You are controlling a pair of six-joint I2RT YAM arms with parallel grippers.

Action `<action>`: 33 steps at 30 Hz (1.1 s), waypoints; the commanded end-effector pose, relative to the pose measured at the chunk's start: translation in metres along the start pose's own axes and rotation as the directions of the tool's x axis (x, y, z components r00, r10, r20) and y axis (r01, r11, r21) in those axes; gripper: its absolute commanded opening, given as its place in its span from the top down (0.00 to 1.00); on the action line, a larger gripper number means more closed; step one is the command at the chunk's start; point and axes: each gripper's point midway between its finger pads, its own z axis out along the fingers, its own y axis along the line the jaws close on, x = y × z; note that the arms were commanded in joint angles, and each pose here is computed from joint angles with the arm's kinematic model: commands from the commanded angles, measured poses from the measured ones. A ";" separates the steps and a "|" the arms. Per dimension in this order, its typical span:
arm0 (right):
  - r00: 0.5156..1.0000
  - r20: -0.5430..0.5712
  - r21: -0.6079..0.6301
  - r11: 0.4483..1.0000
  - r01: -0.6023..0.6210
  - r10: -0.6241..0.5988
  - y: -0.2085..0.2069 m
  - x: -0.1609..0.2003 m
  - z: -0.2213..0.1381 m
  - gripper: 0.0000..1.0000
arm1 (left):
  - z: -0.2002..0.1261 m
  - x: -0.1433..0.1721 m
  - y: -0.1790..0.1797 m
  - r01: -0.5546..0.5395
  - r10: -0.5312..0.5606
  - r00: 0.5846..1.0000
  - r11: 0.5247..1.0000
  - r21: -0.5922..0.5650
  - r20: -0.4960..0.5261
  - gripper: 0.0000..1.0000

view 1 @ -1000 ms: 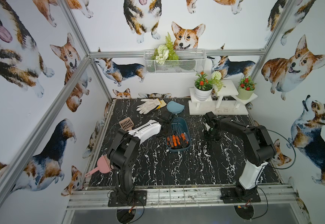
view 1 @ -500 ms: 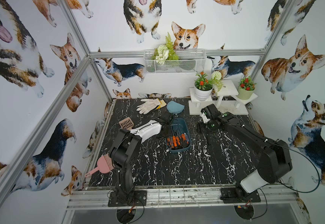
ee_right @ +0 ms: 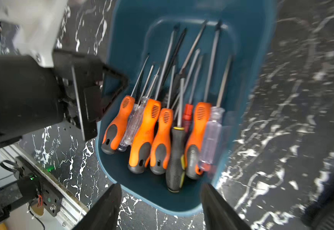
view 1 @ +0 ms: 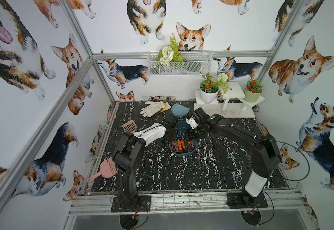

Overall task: Take out the screwdriver from the storage box
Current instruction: Pick up the screwdriver from the storage box.

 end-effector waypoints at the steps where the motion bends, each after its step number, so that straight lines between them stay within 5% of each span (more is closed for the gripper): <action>1: 0.997 -0.066 0.020 0.999 0.027 -0.026 0.005 0.011 0.013 0.30 | 0.000 0.001 -0.006 -0.004 0.004 1.000 1.000 0.026 -0.012 0.84; 15: 0.982 -0.189 0.090 0.996 0.014 0.004 -0.004 0.033 0.054 0.44 | -0.004 -0.001 -0.004 0.000 0.000 1.000 1.000 0.024 0.001 0.78; 30: 0.966 -0.258 0.287 0.957 0.048 0.029 -0.037 0.049 0.073 0.45 | -0.006 -0.002 -0.002 -0.009 0.009 1.000 1.000 0.014 0.002 0.79; 33: 0.971 -0.238 0.291 0.956 0.040 0.032 -0.036 0.045 0.073 0.55 | -0.006 -0.001 -0.001 -0.013 0.013 1.000 1.000 0.008 0.001 0.79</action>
